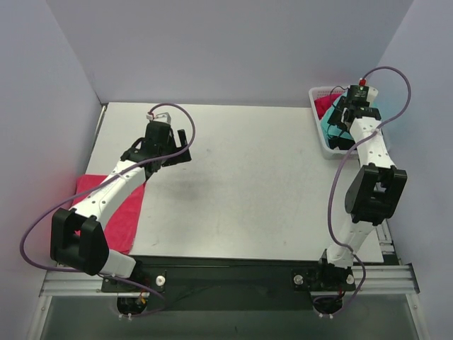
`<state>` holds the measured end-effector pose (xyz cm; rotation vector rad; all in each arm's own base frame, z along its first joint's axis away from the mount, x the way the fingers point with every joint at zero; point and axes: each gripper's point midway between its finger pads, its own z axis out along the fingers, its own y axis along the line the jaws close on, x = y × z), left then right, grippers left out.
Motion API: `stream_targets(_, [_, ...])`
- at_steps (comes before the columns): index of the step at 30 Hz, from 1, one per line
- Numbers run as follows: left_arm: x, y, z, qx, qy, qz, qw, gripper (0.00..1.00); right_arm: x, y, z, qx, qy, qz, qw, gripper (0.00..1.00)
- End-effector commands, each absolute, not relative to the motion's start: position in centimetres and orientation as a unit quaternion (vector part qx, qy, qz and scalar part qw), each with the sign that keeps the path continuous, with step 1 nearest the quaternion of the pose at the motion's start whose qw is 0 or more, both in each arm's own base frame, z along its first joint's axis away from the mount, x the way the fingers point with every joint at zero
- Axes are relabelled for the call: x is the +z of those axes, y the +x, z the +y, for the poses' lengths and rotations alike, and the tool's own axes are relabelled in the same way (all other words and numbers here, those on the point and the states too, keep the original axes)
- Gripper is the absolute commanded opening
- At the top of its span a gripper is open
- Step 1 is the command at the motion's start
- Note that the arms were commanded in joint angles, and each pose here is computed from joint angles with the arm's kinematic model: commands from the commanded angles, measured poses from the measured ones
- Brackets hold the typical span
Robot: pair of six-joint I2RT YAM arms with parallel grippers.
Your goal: Fold and stack the t-shirts
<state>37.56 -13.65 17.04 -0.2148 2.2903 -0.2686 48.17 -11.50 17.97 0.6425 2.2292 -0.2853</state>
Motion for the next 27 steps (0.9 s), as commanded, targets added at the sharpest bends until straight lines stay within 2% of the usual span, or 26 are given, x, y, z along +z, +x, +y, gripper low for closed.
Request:
stream_targets(1, [18.3,38.1,-14.2,-0.122,-0.084,0.894,0.423,0.97,19.7,50.3,-12.1,-0.099,0.239,0.872,0.416,0.65])
stream_targets(9, [18.2,38.3,-14.3,-0.118,-0.080,0.897,0.418,0.98,16.2,51.8,-13.8,-0.125,0.247,0.879,0.388,0.64])
stream_targets(14, [17.7,38.3,-14.3,-0.118,-0.079,0.899,0.414,0.97,15.1,51.8,-14.5,-0.137,0.248,0.882,0.377,0.59])
stream_targets(18, [17.3,38.4,-14.5,-0.119,-0.079,0.902,0.409,0.97,15.1,51.8,-14.8,-0.138,0.254,0.880,0.377,0.45])
stream_targets(22, [17.3,38.4,-14.5,-0.119,-0.079,0.902,0.408,0.97,15.9,51.7,-15.0,-0.138,0.259,0.876,0.383,0.20])
stream_targets(24, [17.3,38.4,-14.5,-0.119,-0.080,0.902,0.408,0.97,16.5,51.6,-14.9,-0.139,0.264,0.872,0.388,0.16])
stream_targets(27, [17.3,38.3,-14.5,-0.119,-0.080,0.901,0.408,0.97,18.3,51.4,-14.8,-0.138,0.266,0.864,0.404,0.16])
